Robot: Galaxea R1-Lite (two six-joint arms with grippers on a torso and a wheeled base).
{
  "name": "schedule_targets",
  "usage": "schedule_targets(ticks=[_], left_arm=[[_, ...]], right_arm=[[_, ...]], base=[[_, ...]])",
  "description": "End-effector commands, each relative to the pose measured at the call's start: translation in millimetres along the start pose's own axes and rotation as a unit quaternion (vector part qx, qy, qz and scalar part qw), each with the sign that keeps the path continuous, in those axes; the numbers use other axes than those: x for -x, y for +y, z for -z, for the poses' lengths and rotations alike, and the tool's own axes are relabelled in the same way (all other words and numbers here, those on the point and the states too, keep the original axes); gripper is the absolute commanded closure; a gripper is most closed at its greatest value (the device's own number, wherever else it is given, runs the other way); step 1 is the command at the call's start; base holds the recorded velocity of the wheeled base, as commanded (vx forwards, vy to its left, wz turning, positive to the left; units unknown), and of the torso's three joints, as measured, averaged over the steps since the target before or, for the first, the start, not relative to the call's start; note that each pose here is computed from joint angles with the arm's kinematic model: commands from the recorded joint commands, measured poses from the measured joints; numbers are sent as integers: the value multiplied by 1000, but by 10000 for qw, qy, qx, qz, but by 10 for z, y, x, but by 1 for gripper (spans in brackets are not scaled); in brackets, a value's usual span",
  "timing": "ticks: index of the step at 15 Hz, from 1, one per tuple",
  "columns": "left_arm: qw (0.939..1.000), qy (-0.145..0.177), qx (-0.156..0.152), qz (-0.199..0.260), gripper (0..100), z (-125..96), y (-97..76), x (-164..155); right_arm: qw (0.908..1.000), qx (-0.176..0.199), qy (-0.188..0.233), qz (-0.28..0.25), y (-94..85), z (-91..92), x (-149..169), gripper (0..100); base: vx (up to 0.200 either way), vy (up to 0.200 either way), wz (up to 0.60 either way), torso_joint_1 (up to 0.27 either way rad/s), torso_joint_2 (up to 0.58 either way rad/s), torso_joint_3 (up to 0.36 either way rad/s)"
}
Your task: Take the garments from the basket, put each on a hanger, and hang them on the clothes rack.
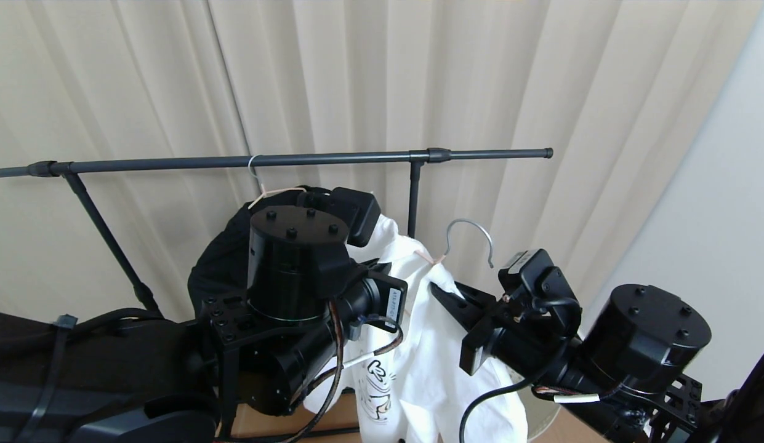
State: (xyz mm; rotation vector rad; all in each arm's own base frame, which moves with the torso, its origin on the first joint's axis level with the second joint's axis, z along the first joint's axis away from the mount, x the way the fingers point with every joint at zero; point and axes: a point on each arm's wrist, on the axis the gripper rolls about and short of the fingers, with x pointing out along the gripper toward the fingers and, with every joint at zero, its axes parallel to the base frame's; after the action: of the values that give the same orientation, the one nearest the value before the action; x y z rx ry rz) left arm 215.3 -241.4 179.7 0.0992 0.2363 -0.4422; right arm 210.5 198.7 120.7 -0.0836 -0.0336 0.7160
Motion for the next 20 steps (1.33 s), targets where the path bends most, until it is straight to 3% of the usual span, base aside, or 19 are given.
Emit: schedule_targets(ticks=[1, 2, 7, 10, 11, 14, 17, 20], left_arm=[[10000, 15, -6, 11, 100, 32, -14, -18], [10000, 1, 0, 12, 0, 29, -14, -18], [9999, -126, 59, 35, 0, -13, 2, 60], [9993, -331, 138, -86, 0, -122, 181, 263], [9991, -395, 3, -172, 0, -142, 281, 370], [9986, -512, -118, -59, 0, -163, 414, 581], [9973, -724, -64, -54, 0, -224, 695, 740], [9986, -529, -56, 62, 0, -43, 893, 860]], right_arm=[[10000, 4, 10, -7, 2, 3, 13, 100], [10000, 4, 10, -7, 2, 3, 13, 100], [10000, 0, -66, -1, 0, -18, 16, 100], [9999, -7, -94, -52, -7, -28, 20, 100], [9997, -6, -145, -194, -9, -37, 24, 100], [9996, 9, -275, -98, -133, -59, 36, 100], [9984, 32, -400, -394, -245, -123, 129, 100], [9967, 73, -362, -728, -454, -99, 261, 100]], base=[[0, 0, 0, 0, 0, 0], [0, 0, 0, 0, 0, 0], [0, 0, 0, 0, 0, 0], [0, 0, 0, 0, 0, 0], [0, 0, 0, 0, 0, 0], [0, 0, 0, 0, 0, 0], [0, 0, 0, 0, 0, 0], [0, 0, 0, 0, 0, 0]])
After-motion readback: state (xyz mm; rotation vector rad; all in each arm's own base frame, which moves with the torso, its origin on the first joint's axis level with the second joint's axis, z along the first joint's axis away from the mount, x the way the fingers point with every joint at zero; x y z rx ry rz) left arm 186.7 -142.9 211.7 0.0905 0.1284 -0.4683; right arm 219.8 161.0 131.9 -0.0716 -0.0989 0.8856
